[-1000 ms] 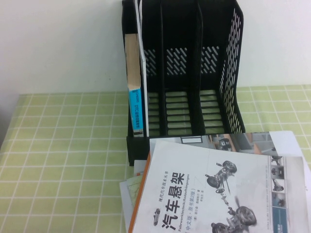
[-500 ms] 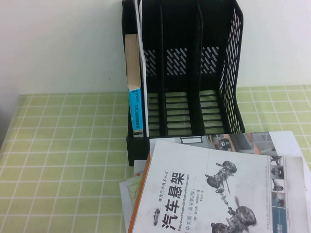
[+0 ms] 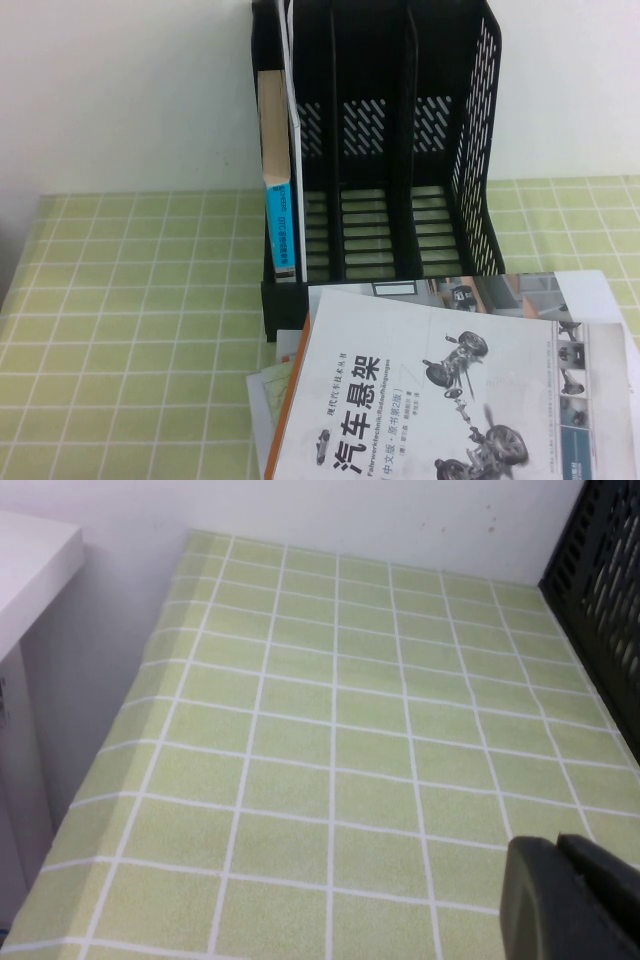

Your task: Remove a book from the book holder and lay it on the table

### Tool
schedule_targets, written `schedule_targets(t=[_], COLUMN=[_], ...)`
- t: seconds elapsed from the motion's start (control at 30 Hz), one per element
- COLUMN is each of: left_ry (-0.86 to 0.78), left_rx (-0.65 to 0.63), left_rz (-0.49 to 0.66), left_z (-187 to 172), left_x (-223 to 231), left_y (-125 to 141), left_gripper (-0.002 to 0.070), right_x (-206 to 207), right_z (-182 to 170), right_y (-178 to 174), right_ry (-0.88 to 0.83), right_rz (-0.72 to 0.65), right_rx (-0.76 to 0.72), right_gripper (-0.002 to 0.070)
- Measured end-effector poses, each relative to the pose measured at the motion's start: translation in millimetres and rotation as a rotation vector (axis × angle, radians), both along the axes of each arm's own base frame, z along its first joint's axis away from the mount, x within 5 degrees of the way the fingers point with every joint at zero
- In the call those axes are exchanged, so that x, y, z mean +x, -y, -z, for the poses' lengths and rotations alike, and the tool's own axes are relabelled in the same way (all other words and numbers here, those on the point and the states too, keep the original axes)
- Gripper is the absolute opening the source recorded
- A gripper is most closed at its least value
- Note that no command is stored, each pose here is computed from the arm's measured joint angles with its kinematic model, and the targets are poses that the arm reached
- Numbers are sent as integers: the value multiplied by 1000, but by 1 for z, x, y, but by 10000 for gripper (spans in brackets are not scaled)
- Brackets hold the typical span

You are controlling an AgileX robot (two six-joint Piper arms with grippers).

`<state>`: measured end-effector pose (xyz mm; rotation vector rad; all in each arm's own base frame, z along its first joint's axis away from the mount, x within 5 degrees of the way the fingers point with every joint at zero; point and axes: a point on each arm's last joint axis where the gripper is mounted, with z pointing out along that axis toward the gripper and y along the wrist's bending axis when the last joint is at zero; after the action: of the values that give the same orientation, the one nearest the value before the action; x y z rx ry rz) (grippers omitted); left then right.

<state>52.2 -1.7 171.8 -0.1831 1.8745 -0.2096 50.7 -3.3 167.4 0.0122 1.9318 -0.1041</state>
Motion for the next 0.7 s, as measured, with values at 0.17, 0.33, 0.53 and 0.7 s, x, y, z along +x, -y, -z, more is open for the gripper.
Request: schedule_targets(t=[0.17, 0.33, 0.53, 0.7], left_ry=[0, 0, 0, 0], left_rx=[4, 4, 2, 2], left_rz=[1, 1, 2, 2], left_z=[0, 0, 0, 0], left_x=[0, 0, 0, 0], left_y=[0, 0, 0, 0], left_gripper=[-3, -3, -3, -3], right_x=[0, 0, 0, 0], right_z=[0, 0, 0, 0], right_y=[0, 0, 0, 0], right_ry=[0, 0, 2, 2], right_rz=[6, 6, 6, 6], right_rx=[0, 1, 1, 1], right_gripper=[-1, -2, -2, -2])
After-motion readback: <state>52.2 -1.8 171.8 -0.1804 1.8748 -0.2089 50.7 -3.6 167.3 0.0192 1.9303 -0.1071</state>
